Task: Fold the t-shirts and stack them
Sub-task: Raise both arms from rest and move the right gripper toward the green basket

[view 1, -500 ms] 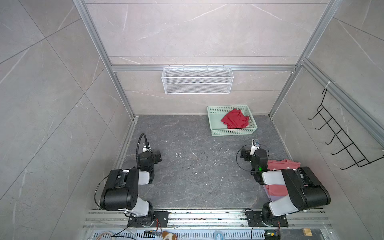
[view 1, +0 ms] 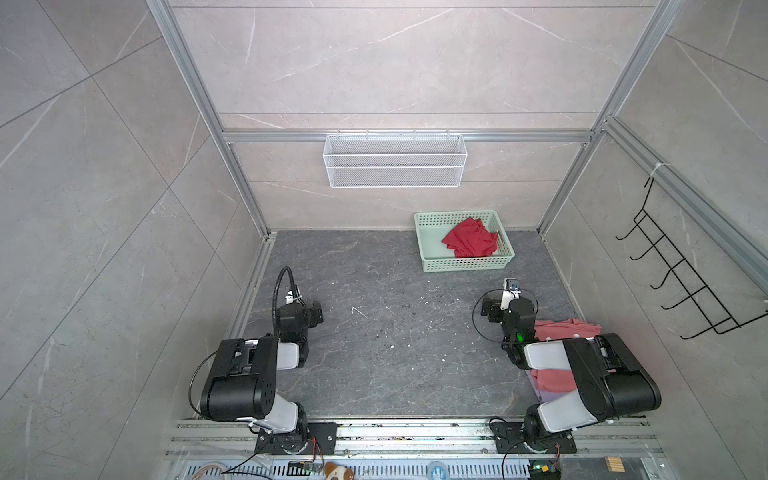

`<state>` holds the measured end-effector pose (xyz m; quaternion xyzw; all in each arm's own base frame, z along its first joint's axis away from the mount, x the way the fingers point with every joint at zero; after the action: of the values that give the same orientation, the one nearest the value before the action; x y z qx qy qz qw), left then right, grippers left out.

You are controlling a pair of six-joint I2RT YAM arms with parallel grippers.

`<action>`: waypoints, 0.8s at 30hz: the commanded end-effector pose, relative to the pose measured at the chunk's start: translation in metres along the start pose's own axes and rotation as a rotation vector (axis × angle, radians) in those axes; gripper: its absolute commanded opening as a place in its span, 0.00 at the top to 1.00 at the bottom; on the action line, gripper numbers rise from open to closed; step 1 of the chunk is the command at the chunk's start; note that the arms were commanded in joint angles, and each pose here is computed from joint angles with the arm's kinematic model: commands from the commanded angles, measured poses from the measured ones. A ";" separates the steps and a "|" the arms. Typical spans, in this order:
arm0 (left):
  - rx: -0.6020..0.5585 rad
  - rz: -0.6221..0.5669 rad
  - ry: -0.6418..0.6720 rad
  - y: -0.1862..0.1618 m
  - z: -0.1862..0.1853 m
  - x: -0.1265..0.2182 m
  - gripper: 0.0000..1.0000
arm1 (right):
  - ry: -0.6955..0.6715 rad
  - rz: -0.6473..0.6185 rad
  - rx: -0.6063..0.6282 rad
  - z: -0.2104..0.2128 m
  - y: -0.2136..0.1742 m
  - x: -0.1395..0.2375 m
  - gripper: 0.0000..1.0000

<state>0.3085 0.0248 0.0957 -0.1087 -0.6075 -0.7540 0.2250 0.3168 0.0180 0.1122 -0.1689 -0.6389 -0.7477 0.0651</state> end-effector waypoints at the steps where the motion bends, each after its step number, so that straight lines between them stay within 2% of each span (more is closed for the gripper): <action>1: 0.017 -0.078 0.014 0.019 0.004 -0.001 0.00 | 0.003 -0.015 -0.019 0.001 0.006 -0.001 0.00; 20: 0.018 -0.078 0.013 0.019 0.004 -0.001 0.00 | 0.004 -0.017 -0.019 0.001 0.006 -0.001 0.00; 24: -0.002 -0.092 -0.008 0.030 0.004 0.003 0.00 | 0.024 0.005 0.003 0.007 0.024 0.003 0.01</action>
<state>0.3083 0.0247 0.0958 -0.1103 -0.6073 -0.7539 0.2252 0.3166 0.0184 0.1137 -0.1757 -0.6393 -0.7450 0.0734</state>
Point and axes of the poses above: each gripper's point midway between its finger pads, its own x axis back along the fingers, its own z axis along the line the jaws close on, y = z × x, the point moved 7 cm from there along x, back along the fingers, and after that the axes turned 12 degrees about -x, right-handed, at the moved point
